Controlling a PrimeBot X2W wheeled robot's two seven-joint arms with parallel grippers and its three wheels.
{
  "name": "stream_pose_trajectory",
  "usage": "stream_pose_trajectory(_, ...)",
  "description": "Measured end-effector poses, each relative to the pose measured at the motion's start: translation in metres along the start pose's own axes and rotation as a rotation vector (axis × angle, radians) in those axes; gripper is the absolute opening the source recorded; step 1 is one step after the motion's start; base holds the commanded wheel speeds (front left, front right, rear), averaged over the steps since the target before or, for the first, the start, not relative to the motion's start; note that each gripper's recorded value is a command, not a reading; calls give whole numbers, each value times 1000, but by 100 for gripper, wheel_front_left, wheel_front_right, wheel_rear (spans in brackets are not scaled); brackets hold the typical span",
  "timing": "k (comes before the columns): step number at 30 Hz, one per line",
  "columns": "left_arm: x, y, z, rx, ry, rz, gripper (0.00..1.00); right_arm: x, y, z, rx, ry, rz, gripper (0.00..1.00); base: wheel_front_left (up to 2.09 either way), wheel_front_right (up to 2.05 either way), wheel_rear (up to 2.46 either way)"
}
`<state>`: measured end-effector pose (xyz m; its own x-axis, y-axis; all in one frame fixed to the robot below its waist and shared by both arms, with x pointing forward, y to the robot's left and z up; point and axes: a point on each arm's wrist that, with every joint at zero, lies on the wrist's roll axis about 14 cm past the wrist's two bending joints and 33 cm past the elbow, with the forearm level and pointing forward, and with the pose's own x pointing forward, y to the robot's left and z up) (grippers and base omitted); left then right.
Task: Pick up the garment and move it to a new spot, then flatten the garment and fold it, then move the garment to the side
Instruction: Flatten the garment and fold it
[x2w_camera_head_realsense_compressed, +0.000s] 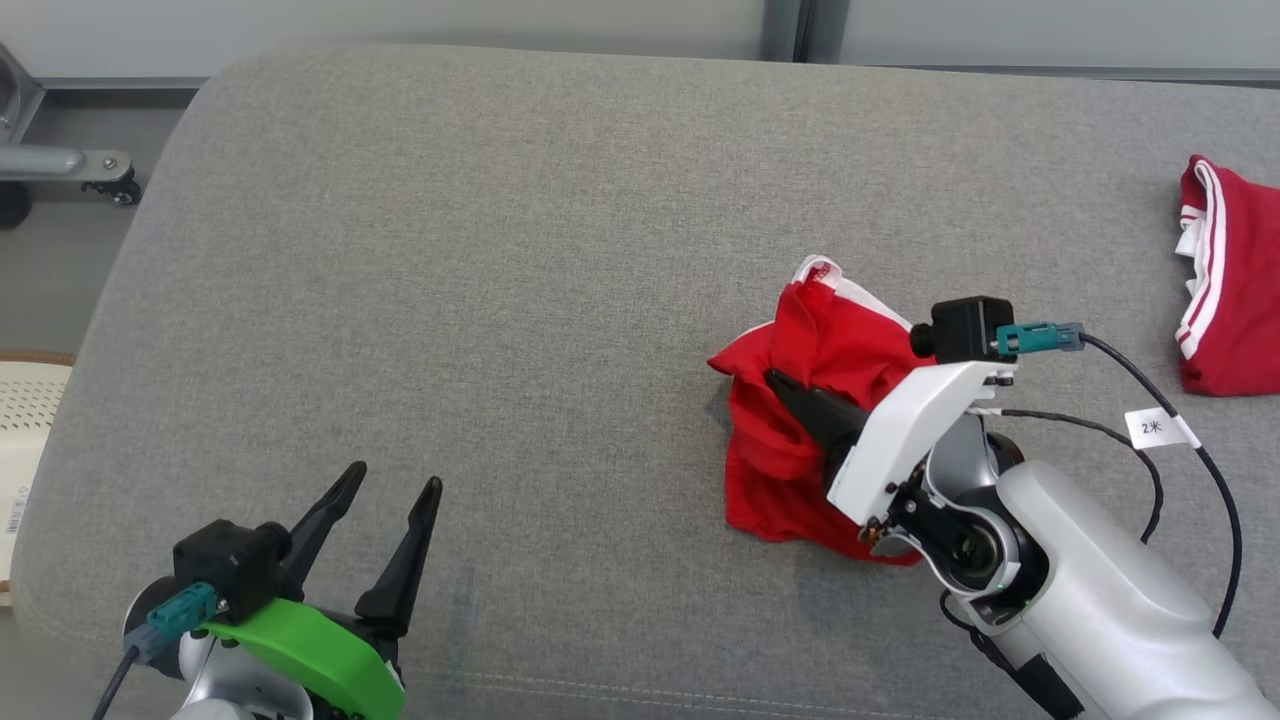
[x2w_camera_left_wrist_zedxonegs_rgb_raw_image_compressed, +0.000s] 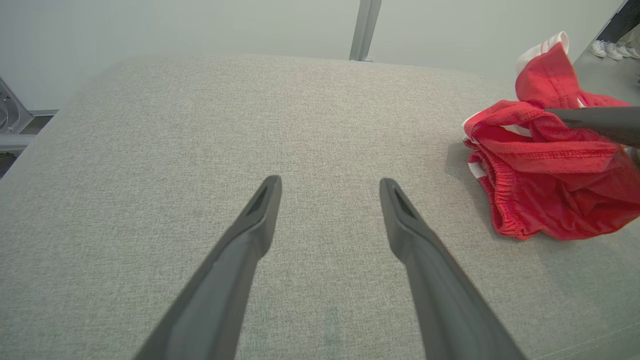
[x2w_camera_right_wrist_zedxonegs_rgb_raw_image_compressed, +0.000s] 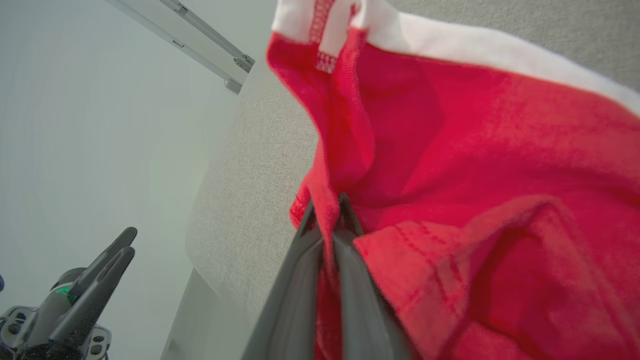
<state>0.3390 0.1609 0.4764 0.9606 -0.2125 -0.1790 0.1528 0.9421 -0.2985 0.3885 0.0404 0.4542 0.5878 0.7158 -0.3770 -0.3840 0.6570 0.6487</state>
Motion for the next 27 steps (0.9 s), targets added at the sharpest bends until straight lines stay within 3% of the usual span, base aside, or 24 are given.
stream_pose_trajectory(6, 3, 2, 0, 11, 11, -4, 100, 4, 1, 14, 12, -51, -14, 0, 0, 0, 0)
stream_pose_trajectory(12, 9, -5, -5, 10, 38, -32, 100, 11, -6, 0, -6, -11, -57, 0, 0, 0, 0)
stream_pose_trajectory(13, 10, -6, -6, 10, 41, -36, 100, 13, -6, -3, -13, -5, -63, 12, 0, 0, 0)
stream_pose_trajectory(14, 11, -8, -7, 9, 45, -41, 100, 15, -6, -6, -24, 8, -65, 33, 0, 0, 0)
stream_pose_trajectory(15, 12, -9, -7, 10, 51, -45, 100, 16, -4, -8, -34, 16, -62, 46, 0, 0, 0)
stream_pose_trajectory(16, 13, -9, -7, 11, 51, -48, 100, 19, 0, -11, -46, 28, -55, 94, 0, 0, 0)
stream_pose_trajectory(17, 14, -9, -6, 12, 49, -49, 100, 21, 6, -15, -61, 41, -42, 100, 0, 0, 0)
stream_pose_trajectory(21, 16, -10, -5, 16, 50, -56, 100, 27, 31, -9, -52, 18, 11, 100, 0, 0, 0)
stream_pose_trajectory(27, 20, -7, 1, 23, 35, -51, 100, 18, 37, 22, -69, -78, 29, 100, 0, 0, 0)
